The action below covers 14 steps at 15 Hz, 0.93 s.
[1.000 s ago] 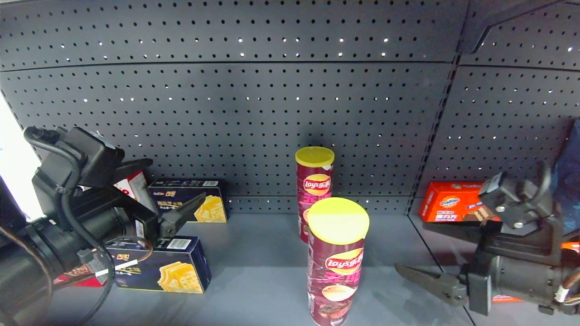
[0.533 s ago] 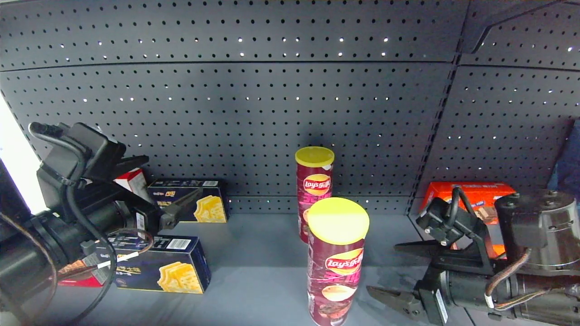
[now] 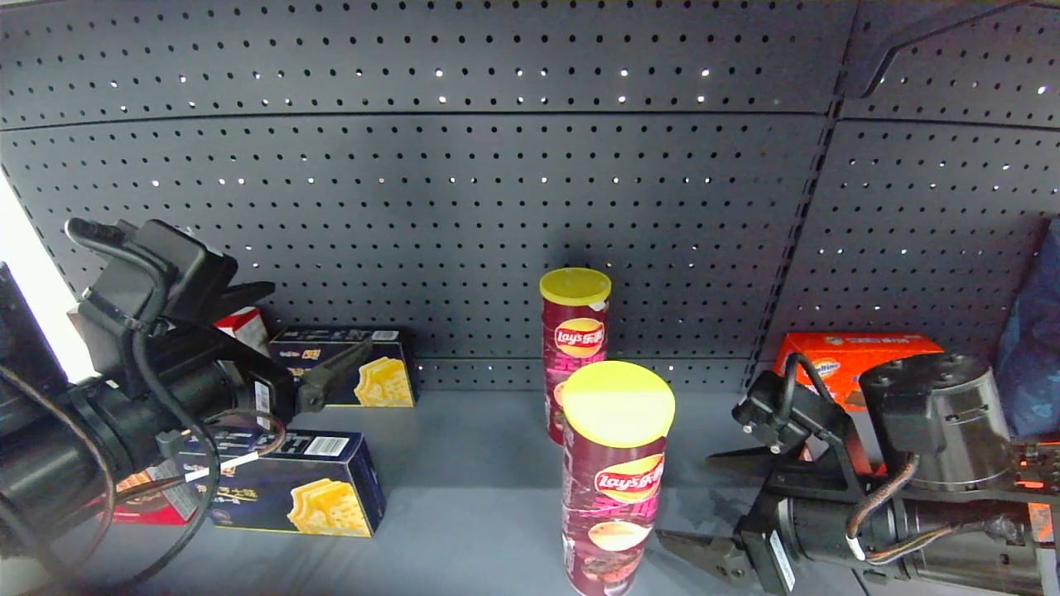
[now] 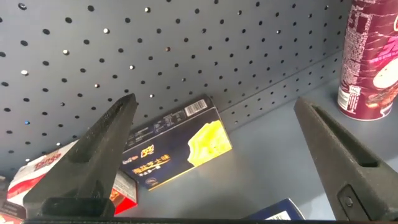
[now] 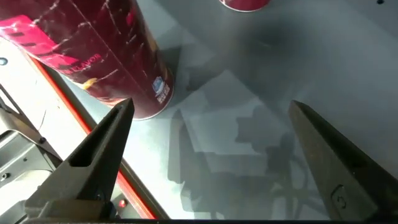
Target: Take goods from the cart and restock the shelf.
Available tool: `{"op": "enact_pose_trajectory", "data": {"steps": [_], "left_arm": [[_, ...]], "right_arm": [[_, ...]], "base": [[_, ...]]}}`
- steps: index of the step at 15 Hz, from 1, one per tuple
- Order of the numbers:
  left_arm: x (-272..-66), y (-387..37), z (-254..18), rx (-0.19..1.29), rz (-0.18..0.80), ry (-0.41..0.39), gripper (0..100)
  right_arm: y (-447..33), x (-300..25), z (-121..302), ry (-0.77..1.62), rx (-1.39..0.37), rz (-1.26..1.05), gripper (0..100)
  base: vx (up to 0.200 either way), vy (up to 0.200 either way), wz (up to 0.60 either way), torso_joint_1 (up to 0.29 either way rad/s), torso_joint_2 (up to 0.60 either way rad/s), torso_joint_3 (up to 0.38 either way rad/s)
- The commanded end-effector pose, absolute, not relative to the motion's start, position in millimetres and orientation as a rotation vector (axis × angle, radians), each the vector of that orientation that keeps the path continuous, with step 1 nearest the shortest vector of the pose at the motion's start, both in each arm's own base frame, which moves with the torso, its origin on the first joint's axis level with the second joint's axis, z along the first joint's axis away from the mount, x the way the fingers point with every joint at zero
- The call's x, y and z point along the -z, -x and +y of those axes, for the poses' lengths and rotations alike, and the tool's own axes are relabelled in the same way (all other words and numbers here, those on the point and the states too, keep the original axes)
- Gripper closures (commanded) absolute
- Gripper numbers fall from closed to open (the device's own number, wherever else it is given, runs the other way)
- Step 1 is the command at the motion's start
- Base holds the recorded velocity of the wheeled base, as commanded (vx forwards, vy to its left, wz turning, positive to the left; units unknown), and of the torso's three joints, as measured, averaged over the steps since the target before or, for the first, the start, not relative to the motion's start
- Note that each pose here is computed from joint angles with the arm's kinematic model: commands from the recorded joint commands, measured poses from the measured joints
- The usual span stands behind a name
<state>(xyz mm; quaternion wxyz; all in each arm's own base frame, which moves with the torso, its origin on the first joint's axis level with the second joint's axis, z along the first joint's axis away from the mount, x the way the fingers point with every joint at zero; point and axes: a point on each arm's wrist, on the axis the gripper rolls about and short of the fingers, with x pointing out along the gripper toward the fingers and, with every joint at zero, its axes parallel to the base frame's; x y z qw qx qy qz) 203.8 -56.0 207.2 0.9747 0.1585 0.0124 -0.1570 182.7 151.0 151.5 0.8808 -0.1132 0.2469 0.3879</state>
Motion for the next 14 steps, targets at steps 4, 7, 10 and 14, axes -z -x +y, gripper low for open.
{"op": "enact_pose_trajectory", "data": {"steps": [4, 7, 10, 14], "left_arm": [[-205.0, -205.2, -52.8, 0.302, 0.036, -0.319, 0], [-204.6, -205.1, -52.4, 0.301, 0.038, -0.318, 0], [-204.6, -205.1, -52.4, 0.302, 0.038, -0.316, 0], [-204.6, -205.1, -52.4, 0.302, 0.039, -0.314, 0]], "right_arm": [[-186.6, -147.4, 158.2, 0.246, -0.82, 0.53, 0], [-186.7, -146.6, 160.8, 0.25, -0.826, 0.533, 0], [-185.7, -145.8, 161.9, 0.253, -0.832, 0.536, 0], [-183.9, -142.8, 165.3, 0.259, -0.846, 0.547, 0]], "base": [[0.0, 0.0, 0.0, 0.0, 0.0, 0.0], [0.0, 0.0, 0.0, 0.0, 0.0, 0.0], [0.0, 0.0, 0.0, 0.0, 0.0, 0.0], [0.0, 0.0, 0.0, 0.0, 0.0, 0.0]]}}
